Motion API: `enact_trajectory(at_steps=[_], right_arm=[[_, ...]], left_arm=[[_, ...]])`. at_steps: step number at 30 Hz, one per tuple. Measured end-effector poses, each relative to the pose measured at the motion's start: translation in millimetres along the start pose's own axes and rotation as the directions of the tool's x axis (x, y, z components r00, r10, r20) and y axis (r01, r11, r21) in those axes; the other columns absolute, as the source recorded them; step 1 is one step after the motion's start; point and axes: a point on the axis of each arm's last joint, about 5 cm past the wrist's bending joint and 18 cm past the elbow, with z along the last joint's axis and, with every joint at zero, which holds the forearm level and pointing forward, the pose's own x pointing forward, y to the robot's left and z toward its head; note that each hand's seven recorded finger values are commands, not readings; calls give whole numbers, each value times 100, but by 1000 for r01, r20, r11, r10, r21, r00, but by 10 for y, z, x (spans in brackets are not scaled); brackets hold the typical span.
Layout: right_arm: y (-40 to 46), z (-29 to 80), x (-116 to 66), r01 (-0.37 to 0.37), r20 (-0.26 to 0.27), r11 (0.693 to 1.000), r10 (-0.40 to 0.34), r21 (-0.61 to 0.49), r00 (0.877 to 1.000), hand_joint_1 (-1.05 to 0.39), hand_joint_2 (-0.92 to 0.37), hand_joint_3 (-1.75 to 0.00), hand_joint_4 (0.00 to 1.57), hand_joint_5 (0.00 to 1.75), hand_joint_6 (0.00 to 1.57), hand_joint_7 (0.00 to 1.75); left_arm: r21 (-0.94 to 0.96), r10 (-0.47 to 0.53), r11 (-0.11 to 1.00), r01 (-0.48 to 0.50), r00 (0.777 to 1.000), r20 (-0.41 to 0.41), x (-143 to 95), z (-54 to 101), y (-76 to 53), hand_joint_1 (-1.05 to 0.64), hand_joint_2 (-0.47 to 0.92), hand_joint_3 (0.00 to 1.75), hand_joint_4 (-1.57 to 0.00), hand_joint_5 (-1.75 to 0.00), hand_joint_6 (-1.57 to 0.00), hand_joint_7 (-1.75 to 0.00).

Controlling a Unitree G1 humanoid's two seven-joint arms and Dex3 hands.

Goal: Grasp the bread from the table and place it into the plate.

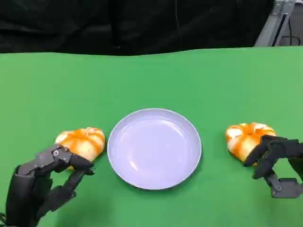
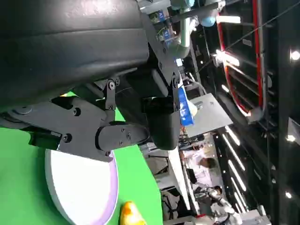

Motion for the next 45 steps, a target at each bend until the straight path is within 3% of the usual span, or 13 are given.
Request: enact_trajectory(at_steps=[14,18,25,27,29,33,39,45], right_arm=[[1,1,1,4,1,1000,-4,-2,1000,25,-48,-120,104,123,103,107],[1,1,2,6,1,1000,-6,-3,1000,24,-49,-119,104,123,103,108],[0,5,7,6,4,1000,-6,-4,1000,24,-50,-117,103,124,103,108],[0,5,7,6,4,1000,-6,-4,1000,25,-50,-117,103,123,103,107],[0,5,7,6,4,1000,-6,-4,1000,25,-49,-117,103,123,103,107],[0,5,7,6,4,1000,-6,-3,1000,25,-49,-118,103,123,103,107],[0,5,6,5,4,1000,-5,-3,1000,24,-46,-122,102,124,102,109],[0,6,8,5,5,1000,-5,-3,1000,24,-47,-122,102,125,102,109]], left_arm=[[4,0,1000,0,1000,-1,0,1,1,-9,92,47,-69,-132,-81,-92],[6,-3,1000,3,1000,-3,1,1,0,-10,92,44,-73,-121,-86,-80],[6,-2,1000,2,1000,-2,1,1,0,-11,92,44,-74,-119,-87,-77],[10,-2,1000,2,1000,-3,1,-2,1,-19,92,32,-91,-41,-94,-24],[27,9,1000,-8,1000,-11,-7,-15,9,-20,92,31,-95,-17,-93,-8],[41,11,999,-10,1000,-19,-24,-32,16,-21,92,30,-96,-8,-94,-2],[43,18,999,-17,1000,-18,-38,-42,19,-19,92,22,-77,0,-65,0],[36,32,999,-31,999,-15,-43,-41,26,-22,92,19,-71,0,-57,0]])
